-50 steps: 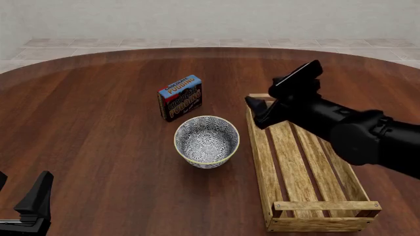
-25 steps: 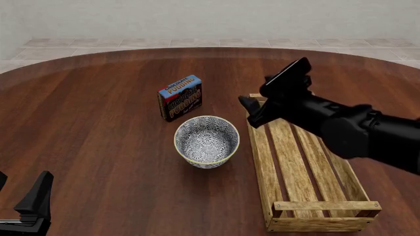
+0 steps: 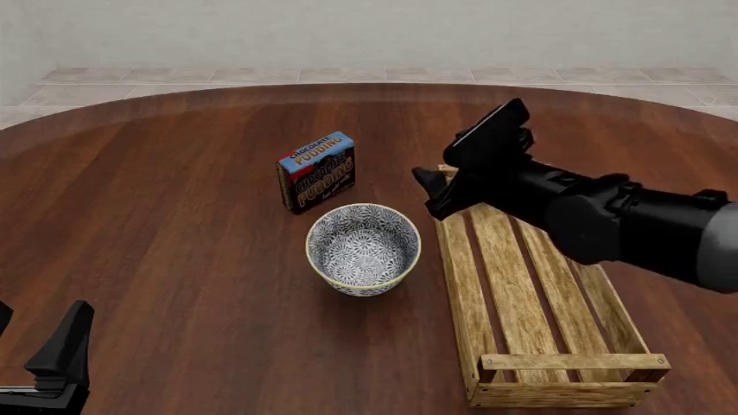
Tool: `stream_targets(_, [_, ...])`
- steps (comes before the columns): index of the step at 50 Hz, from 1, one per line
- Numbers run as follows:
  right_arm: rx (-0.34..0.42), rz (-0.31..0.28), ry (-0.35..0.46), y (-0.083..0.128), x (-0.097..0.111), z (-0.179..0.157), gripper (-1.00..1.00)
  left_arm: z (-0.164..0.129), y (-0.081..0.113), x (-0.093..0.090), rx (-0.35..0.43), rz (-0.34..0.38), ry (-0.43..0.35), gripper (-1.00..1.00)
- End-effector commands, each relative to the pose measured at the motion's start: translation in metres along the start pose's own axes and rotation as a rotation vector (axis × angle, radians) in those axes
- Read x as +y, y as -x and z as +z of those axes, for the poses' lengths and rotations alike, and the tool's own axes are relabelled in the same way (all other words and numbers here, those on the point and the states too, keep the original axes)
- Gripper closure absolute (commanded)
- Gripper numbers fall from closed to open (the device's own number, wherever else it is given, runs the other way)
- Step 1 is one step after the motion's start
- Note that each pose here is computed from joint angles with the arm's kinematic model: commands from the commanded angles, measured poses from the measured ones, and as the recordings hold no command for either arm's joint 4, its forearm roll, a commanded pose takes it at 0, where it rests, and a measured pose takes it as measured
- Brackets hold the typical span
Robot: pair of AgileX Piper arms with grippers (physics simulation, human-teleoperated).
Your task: Pick up the bowl on the left and put it in the tray.
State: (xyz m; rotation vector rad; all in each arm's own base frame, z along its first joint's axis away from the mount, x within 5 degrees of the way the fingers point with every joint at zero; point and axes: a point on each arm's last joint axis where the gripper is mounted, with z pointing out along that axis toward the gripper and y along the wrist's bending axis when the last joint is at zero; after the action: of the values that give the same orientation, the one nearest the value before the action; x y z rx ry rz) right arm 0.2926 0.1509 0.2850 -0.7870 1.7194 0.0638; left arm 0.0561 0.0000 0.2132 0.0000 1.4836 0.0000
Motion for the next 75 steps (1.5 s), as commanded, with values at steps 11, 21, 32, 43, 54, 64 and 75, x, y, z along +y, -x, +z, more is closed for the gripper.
stream_targets(11, [-0.009,0.059,0.027,0.005,0.009,0.010,-1.00,0.000,0.000,0.000,0.000,0.000,0.000,-1.00])
stream_targets(21, [-0.026,0.077,0.042,0.011,0.014,0.008,-1.00,0.000,0.000,0.000,0.000,0.000,0.000,-1.00])
stream_targets(32, [-0.009,0.114,0.059,0.010,0.019,0.015,-1.00,0.000,0.000,0.000,0.000,0.000,0.000,-1.00])
stream_targets(43, [0.041,0.125,0.073,0.004,0.022,0.034,-1.00,0.000,0.000,0.000,0.000,0.000,0.000,-1.00])
stream_targets(54, [0.079,0.125,0.058,-0.010,0.017,0.055,-1.00,0.000,0.000,0.000,0.000,0.000,0.000,-1.00])
stream_targets(64, [0.085,0.126,0.050,-0.013,0.014,0.060,-1.00,0.000,0.000,0.000,0.000,0.000,0.000,-1.00])
stream_targets(75, [0.102,0.116,0.056,-0.021,0.018,0.067,-1.00,0.000,0.000,0.000,0.000,0.000,0.000,-1.00])
